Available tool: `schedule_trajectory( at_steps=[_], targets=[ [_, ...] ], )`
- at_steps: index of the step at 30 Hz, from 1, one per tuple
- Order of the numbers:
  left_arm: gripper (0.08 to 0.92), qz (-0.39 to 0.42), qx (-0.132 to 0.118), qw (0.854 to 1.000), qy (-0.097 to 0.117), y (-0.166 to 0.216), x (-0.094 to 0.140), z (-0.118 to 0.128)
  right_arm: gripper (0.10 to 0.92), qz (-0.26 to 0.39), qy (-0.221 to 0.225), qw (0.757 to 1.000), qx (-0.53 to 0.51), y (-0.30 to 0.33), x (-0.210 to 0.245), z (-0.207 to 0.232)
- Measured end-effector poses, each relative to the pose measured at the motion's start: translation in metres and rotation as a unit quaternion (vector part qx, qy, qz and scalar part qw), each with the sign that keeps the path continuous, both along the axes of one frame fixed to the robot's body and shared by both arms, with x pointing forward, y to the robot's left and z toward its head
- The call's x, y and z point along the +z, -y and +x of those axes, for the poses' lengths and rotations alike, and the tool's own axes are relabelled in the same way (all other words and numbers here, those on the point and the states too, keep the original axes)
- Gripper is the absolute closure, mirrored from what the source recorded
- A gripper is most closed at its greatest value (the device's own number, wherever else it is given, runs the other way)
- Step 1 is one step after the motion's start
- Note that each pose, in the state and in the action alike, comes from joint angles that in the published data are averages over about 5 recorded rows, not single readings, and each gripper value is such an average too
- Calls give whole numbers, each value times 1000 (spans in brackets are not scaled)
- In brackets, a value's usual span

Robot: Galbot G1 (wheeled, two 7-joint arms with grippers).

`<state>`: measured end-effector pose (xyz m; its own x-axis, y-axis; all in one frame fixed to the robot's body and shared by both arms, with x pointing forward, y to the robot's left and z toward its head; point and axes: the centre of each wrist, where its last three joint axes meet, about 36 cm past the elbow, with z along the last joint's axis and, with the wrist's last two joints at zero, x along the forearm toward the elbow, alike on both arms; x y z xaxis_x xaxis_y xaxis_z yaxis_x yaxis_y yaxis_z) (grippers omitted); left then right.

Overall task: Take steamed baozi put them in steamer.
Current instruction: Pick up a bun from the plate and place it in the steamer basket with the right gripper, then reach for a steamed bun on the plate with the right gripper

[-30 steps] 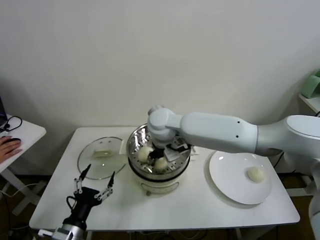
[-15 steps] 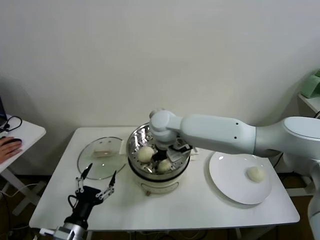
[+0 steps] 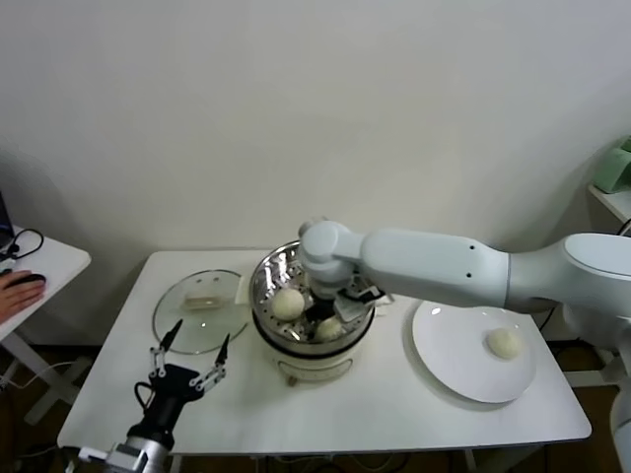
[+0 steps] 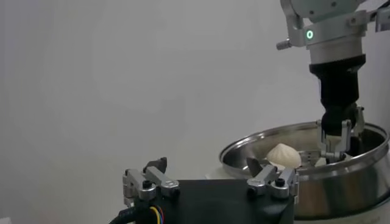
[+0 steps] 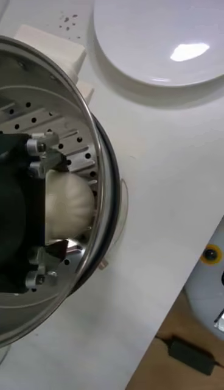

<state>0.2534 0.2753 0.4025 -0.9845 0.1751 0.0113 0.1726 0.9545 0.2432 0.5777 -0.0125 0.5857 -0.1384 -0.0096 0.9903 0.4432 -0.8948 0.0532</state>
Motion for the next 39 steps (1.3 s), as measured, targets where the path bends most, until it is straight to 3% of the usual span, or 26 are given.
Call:
schedule_trajectory(
  at_steps=[12,21,28,34,39],
  targets=[
    [177,2,-1,1000,1,-1,1,1,200,17,10,1000,-14,3,20,11],
    [177,-2,4,1000,9,-2,7,8,200,41,10,998,-52,20,61,31],
    [177,-3,6,1000,14,-5,10,11,200,82,-36,988,-129,71,99,63],
    [177,-7,3,1000,23,-3,15,16,200,138,-99,953,-251,147,118,85],
    [177,-11,1,1000,28,-1,17,20,200,187,-120,880,-421,224,120,96]
  ],
)
